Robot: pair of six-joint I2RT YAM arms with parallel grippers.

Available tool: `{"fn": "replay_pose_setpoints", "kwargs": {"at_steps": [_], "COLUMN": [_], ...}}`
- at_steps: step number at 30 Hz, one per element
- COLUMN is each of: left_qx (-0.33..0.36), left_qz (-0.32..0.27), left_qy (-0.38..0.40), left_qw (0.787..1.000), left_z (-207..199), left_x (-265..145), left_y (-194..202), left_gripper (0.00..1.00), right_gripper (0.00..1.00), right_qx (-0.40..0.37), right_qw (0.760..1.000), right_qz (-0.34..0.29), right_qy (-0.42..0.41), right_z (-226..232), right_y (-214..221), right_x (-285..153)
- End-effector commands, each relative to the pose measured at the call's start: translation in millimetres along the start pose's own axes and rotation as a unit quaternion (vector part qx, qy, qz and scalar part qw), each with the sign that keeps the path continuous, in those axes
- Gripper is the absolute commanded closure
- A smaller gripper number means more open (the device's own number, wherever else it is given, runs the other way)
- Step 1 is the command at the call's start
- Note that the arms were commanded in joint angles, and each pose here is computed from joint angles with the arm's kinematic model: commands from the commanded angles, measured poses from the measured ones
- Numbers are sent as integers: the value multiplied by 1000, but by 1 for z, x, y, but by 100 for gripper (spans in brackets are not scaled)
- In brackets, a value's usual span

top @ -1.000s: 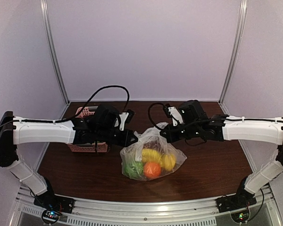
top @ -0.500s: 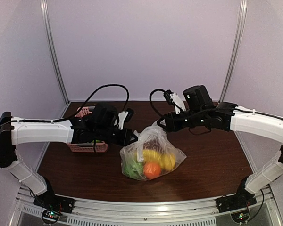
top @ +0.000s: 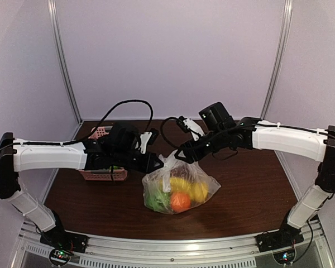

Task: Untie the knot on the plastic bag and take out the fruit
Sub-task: Untie the bag handles from the takeout bag.

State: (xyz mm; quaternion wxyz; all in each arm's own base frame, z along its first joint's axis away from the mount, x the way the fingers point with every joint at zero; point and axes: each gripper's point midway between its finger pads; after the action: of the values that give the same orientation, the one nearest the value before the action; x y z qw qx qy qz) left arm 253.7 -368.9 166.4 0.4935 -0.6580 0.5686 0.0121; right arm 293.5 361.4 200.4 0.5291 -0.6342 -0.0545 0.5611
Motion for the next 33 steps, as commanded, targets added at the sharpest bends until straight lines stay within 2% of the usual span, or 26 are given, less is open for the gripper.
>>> {"fn": "replay_pose_setpoints", "kwargs": {"at_steps": [1, 14, 16, 19, 20, 25, 33], "left_qx": [1, -2, -3, -4, -5, -7, -16], "left_qz": [-18, -22, -22, -24, -25, -29, -44], "left_qy": [10, 9, 8, 6, 6, 5, -3], "left_qw": [1000, 1000, 1000, 1000, 1000, 1000, 999], "left_z": [-4, -4, -4, -3, -3, -3, -1], "left_x": [-2, -4, -5, -6, -6, -9, -17], "left_y": [-9, -11, -11, -11, -12, -12, -15], "left_gripper": [100, 100, 100, 100, 100, 100, 100], "right_gripper": [37, 48, 53, 70, 79, 98, 100], "right_qx": [-23, -21, -18, -12, -9, 3, 26], "right_qw": [999, 1000, 1000, 1000, 1000, 999, 994], "right_qz": [-2, 11, 5, -11, -17, -43, -86], "right_qy": [-38, -12, -4, 10, 15, 27, 59], "right_z": [19, 15, 13, 9, 8, 4, -5], "right_y": [-1, 18, 16, 12, 10, 5, -2], "right_x": [-1, 12, 10, 5, 2, -9, -34]}}
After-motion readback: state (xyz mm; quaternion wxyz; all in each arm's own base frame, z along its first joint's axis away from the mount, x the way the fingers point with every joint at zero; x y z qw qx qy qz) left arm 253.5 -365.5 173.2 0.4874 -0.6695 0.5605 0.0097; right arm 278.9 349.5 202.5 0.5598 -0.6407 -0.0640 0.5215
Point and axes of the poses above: each gripper's point midway between its finger pads, its own x axis out along the fingers, its own z axis along the line the jaws close on, y = z × x, and after that the axes turned 4 degrees about -x, right-handed
